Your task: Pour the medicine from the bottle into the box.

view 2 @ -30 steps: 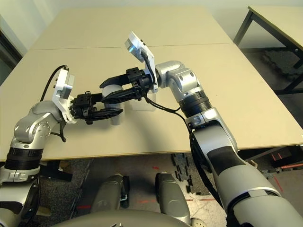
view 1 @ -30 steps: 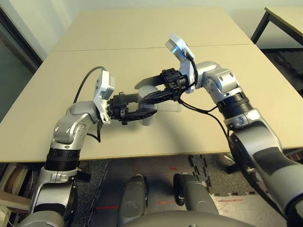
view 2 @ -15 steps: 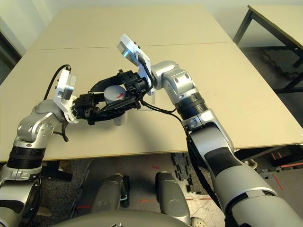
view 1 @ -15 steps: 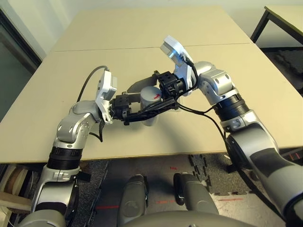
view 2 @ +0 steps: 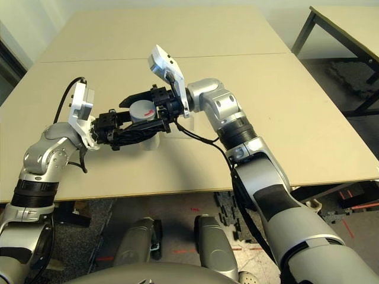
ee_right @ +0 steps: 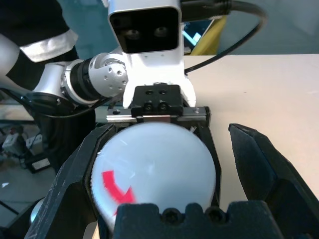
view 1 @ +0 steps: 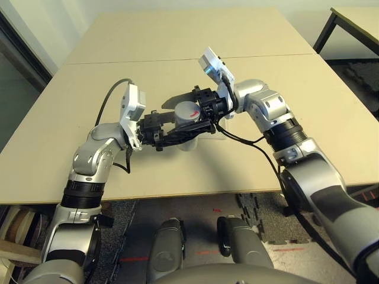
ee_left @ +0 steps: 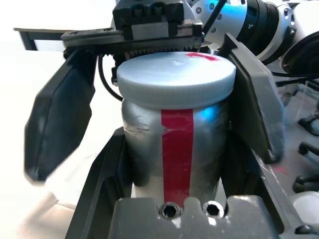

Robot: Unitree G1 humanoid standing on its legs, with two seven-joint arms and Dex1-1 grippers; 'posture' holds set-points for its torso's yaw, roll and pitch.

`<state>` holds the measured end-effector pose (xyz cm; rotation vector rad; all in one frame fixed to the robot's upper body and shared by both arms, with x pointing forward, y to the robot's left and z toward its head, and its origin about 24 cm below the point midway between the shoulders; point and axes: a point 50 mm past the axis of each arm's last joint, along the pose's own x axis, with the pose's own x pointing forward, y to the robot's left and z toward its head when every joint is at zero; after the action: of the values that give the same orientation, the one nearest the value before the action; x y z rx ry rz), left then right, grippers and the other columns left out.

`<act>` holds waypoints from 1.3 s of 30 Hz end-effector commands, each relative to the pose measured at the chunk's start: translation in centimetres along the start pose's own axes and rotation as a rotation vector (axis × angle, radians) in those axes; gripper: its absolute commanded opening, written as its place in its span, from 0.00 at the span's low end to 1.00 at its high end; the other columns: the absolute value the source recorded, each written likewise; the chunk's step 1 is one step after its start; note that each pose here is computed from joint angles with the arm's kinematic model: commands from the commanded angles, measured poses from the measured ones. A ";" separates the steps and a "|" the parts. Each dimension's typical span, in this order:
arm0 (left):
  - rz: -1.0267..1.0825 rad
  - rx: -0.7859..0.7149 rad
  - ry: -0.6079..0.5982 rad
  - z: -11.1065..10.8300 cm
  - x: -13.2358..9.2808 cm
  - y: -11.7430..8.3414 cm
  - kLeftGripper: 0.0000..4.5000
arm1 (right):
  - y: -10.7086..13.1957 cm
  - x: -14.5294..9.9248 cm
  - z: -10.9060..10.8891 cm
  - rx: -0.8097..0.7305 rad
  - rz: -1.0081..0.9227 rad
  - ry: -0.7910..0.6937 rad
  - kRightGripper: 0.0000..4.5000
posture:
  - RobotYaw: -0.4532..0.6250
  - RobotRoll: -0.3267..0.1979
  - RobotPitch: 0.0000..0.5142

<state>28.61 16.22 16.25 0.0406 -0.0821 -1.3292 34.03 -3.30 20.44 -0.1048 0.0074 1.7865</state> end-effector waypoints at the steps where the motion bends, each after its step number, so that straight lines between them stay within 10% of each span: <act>1: -0.014 0.006 -0.007 -0.1 0.0 -0.4 0.58 | -0.6 -1.0 0.7 -0.017 -0.055 -0.015 1.00 | 0.46 0.62 0.18; 26: 0.049 -0.007 -0.014 -0.5 -1.0 -0.2 0.58 | 0.1 -9.6 1.8 0.005 -0.272 -0.035 1.00 | 0.44 0.62 0.18; 39: 0.080 -0.002 -0.032 -0.4 -1.3 0.6 0.58 | 2.1 -6.4 3.0 -0.004 -0.151 -0.085 1.00 | 0.42 0.62 0.17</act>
<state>28.76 17.42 15.60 0.0160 -0.0868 -1.2585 33.80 -10.56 23.53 -0.0400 -0.0485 1.6068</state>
